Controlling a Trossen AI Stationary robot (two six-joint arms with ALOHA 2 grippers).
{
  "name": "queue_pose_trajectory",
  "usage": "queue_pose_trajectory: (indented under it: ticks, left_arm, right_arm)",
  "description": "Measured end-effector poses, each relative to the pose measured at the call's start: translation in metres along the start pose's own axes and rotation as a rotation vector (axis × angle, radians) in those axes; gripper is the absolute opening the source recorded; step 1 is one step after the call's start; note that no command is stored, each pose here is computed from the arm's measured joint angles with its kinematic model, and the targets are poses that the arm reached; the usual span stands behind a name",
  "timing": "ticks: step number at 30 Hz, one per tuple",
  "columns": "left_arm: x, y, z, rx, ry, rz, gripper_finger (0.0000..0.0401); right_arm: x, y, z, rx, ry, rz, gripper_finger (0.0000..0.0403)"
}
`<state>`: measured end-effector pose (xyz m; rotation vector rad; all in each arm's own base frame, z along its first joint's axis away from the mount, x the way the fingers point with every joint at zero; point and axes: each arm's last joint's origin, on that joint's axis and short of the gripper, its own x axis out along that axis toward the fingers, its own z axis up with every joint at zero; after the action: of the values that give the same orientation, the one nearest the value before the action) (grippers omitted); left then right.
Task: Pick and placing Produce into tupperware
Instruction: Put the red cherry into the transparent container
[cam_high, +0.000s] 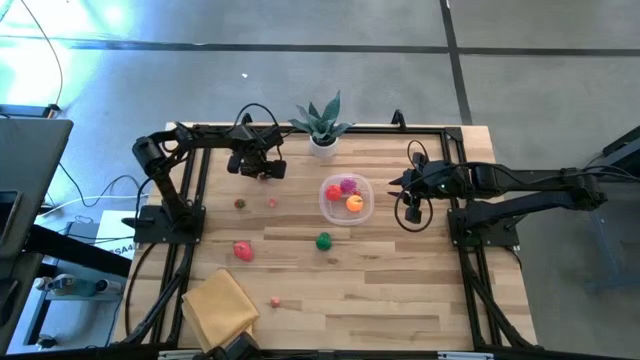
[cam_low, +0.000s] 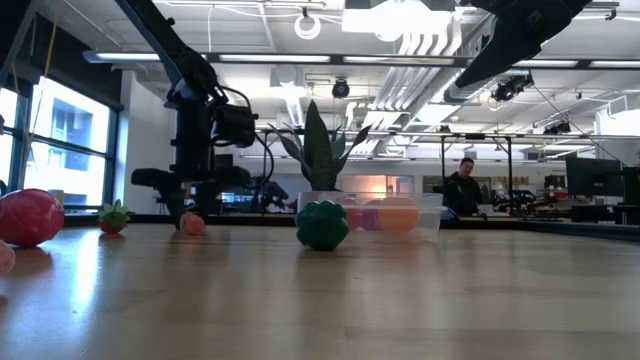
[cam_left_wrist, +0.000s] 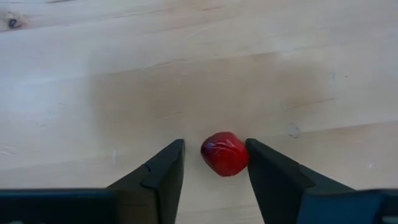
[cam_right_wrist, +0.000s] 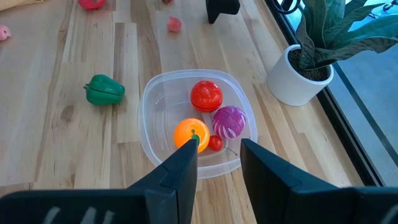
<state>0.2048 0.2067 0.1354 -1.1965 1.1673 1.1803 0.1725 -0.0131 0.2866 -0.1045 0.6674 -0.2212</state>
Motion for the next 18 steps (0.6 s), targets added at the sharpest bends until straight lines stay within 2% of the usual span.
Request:
queue_pose_trajectory:
  ticks: [8, 18]
  left_arm:
    - [0.0003, 0.0001, 0.0002, 0.008, -0.001, 0.000, 0.0116]
    - [0.0003, 0.0000, 0.0007, 0.035, -0.013, 0.007, 0.0110]
  right_arm:
    - [0.0000, 0.0000, 0.0001, 0.000, 0.000, 0.000, 0.0113]
    - [-0.0001, 0.0000, -0.0001, 0.000, 0.000, 0.000, 0.0113]
